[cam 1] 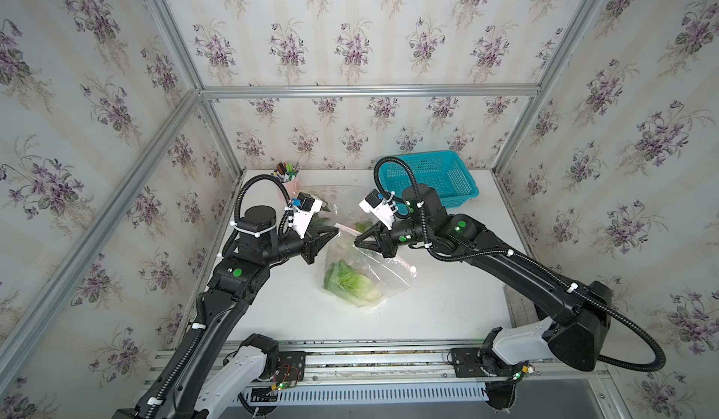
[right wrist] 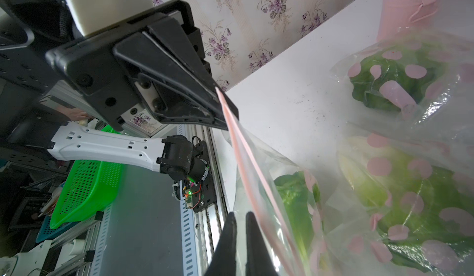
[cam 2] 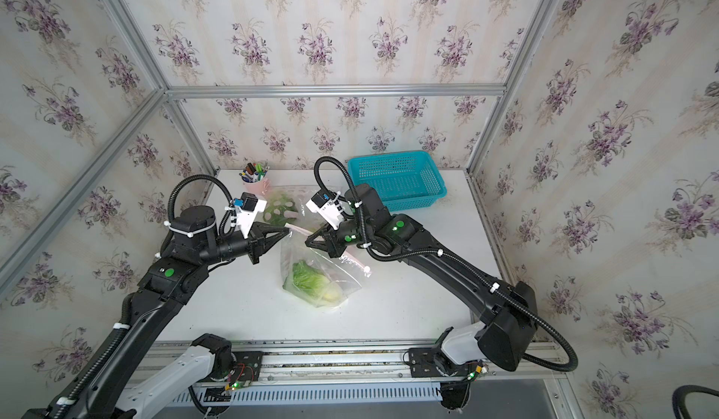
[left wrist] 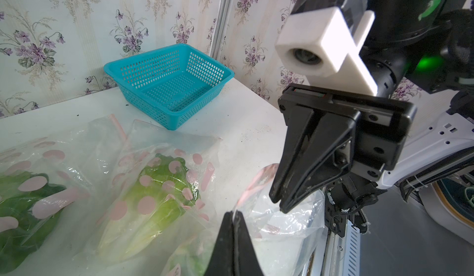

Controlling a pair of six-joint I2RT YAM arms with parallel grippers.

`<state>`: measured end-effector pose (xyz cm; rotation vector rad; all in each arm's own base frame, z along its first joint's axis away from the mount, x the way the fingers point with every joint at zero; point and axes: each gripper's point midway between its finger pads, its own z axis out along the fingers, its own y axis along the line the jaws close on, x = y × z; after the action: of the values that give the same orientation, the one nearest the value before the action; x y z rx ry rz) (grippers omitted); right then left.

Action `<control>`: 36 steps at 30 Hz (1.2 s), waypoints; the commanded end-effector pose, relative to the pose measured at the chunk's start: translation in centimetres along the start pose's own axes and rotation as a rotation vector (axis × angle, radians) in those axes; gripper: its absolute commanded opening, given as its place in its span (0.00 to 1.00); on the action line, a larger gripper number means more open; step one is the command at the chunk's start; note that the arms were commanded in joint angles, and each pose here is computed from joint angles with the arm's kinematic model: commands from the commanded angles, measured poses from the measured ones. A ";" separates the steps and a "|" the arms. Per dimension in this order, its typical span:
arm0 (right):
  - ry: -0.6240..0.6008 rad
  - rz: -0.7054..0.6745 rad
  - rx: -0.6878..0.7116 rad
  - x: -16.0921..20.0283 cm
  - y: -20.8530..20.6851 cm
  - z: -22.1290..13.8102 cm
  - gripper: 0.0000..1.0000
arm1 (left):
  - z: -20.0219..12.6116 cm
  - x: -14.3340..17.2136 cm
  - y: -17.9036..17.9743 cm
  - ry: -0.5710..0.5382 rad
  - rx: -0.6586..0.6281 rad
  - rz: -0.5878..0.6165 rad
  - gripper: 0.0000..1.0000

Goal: Open the zip-top bag and take out the chinese cabbages
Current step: Adjust the zipper food storage bag at the center of the board.

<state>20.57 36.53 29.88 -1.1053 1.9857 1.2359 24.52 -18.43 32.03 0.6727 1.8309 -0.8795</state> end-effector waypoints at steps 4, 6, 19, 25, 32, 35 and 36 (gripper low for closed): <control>0.003 -0.019 -0.040 0.2 0.8 -0.1 0.00 | 0.1 -0.2 0.0 -0.007 0.003 0.003 0.00; 0.008 -0.026 -0.036 0.5 0.8 -0.3 0.00 | 0.2 -0.2 0.1 -0.005 0.002 0.001 0.00; -0.030 -0.094 0.104 -0.5 -0.9 -1.3 0.50 | 0.4 0.1 -0.2 0.005 0.028 -0.017 0.00; -0.019 -0.124 0.139 -0.9 -1.5 -1.2 0.53 | 0.4 0.0 -0.3 0.004 0.034 -0.015 0.00; 0.070 -0.121 0.149 1.2 -3.4 0.9 0.54 | 0.5 0.1 -0.4 0.010 0.047 -0.023 0.00; 0.088 -0.123 0.134 1.0 -3.7 1.6 0.39 | 0.7 0.3 -0.4 0.017 0.054 -0.035 0.00; 0.087 -0.128 0.130 0.7 -3.7 1.7 0.27 | 0.7 0.3 -0.4 0.017 0.058 -0.036 0.01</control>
<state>23.34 36.46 26.59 -1.1814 2.0234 0.9914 24.63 -18.97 31.25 0.6769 1.8622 -0.9291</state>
